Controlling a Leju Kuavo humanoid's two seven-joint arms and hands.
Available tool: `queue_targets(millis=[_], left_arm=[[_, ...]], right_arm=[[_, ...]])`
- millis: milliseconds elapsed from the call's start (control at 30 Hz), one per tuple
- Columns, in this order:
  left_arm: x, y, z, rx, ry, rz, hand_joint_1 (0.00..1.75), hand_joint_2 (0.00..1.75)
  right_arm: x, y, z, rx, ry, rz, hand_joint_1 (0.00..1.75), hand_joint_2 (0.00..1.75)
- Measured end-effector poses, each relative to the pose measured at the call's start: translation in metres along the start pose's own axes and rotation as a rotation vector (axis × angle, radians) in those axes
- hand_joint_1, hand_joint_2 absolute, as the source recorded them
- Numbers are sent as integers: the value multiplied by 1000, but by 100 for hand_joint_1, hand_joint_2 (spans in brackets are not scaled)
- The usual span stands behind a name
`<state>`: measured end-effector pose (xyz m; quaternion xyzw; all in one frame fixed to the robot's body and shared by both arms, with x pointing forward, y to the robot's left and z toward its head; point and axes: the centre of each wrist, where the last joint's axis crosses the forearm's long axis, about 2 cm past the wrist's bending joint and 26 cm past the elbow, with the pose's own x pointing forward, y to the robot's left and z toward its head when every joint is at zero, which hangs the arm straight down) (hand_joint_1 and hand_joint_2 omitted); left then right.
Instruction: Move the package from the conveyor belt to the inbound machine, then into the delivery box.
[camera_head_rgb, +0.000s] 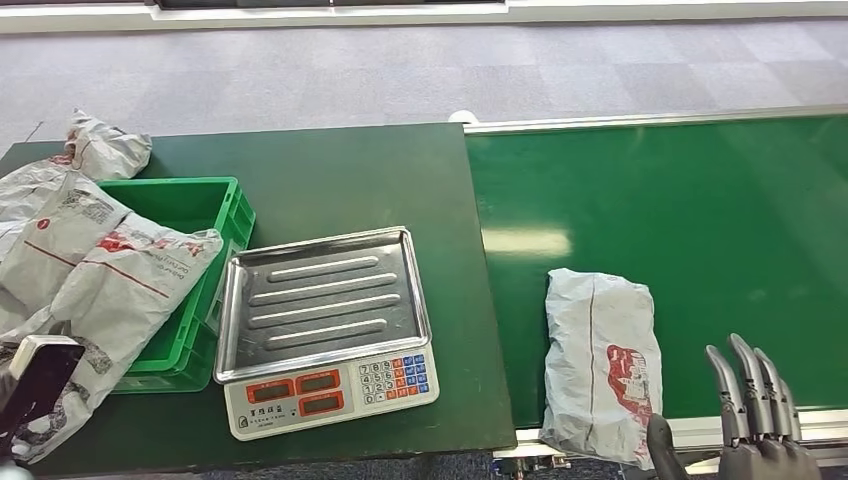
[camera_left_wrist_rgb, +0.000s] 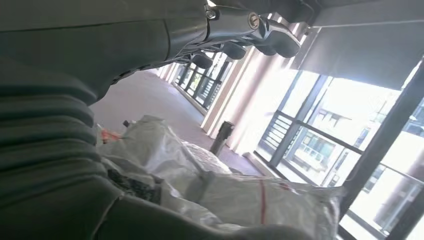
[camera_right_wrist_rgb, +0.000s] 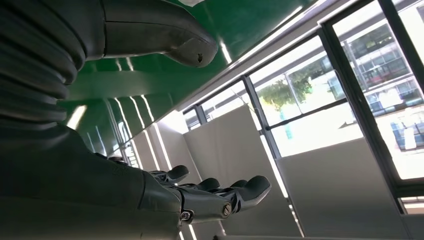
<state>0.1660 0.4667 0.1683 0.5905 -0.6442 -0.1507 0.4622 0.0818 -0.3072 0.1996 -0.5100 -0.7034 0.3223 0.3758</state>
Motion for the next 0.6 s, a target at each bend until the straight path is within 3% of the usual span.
queue_targets(millis=[200, 433, 600], left_arm=[[13, -1, -9, 9, -51, 88, 0, 0], [45, -13, -42, 47, -137, 210, 0, 0], [57, -17, -53, 43, -185, 234, 0, 0]], right_arm=[[0, 2, -2, -1, -10, -11, 0, 175], [0, 10, -12, -5, -51, -34, 0, 175], [-1, 14, -13, -1, -57, -37, 0, 175]])
